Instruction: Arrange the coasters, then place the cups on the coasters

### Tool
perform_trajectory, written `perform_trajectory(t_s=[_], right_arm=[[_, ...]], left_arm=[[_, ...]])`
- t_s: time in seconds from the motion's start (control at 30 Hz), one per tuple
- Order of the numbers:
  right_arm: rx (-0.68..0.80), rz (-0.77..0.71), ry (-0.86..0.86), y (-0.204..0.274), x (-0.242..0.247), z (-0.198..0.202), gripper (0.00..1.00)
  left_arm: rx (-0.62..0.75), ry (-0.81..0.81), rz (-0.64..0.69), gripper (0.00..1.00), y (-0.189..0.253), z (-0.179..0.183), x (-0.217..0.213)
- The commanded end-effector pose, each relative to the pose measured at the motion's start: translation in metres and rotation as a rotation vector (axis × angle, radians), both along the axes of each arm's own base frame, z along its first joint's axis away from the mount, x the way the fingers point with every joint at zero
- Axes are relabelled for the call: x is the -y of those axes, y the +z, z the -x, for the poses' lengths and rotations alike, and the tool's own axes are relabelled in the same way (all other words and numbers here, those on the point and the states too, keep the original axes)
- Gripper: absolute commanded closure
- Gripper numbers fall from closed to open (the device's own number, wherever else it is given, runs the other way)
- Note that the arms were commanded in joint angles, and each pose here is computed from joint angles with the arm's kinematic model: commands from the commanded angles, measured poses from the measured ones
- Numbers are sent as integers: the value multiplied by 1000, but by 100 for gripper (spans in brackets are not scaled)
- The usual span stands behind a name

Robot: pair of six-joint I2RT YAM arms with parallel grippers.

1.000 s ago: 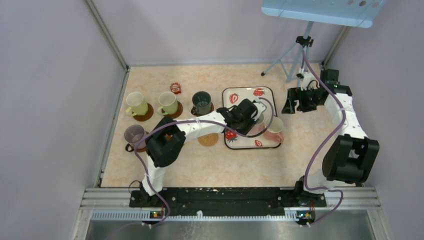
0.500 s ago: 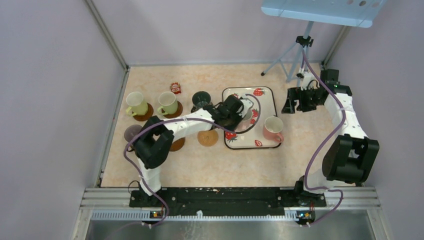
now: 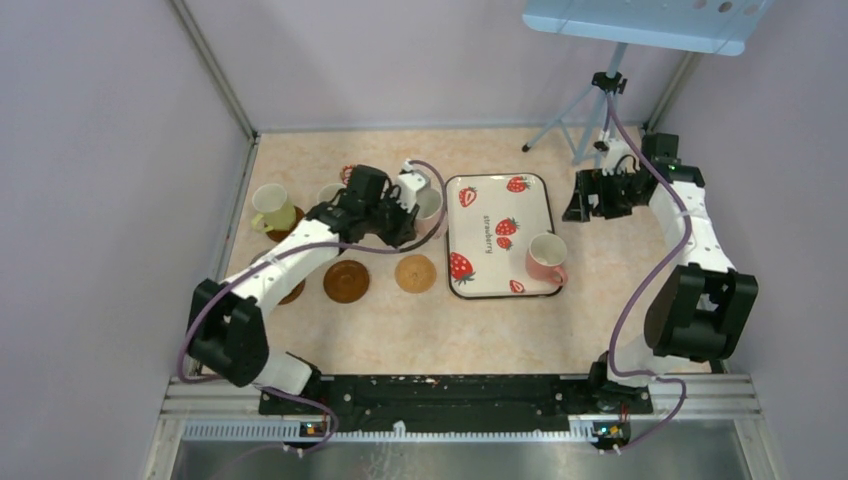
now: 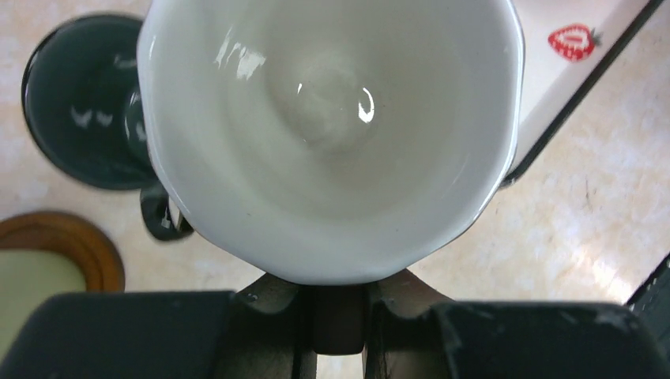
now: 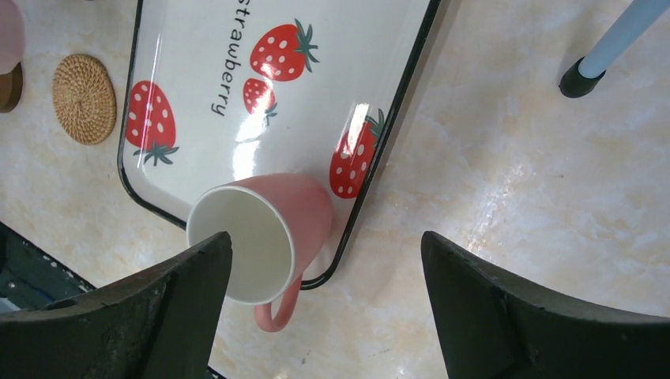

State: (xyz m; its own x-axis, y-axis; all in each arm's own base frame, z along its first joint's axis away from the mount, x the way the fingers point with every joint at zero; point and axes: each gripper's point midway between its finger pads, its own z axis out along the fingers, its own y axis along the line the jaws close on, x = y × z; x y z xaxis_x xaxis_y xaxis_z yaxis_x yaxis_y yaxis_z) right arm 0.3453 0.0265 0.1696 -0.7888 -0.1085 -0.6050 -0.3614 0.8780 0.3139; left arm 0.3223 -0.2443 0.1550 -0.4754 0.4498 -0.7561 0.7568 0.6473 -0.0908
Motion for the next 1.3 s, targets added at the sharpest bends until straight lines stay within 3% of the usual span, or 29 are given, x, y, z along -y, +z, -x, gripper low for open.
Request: perform_trajectory(t_s=[0.0,0.3,0.7,1.27], right_arm=[[41,-16,-1,14,1,-12,12],[32,-13,9,10,0,-13,13],[42,-20,32,8,-9,-22,13],[41,-32,21,7,-12,-20,13]], left_arm=[[127,-153,80,100,40,31,-13],[109,-21,43,100,29,63,-93],[112,207,-150,100,-10,64,-188],[128,239,-243,100,-47,74,-213]])
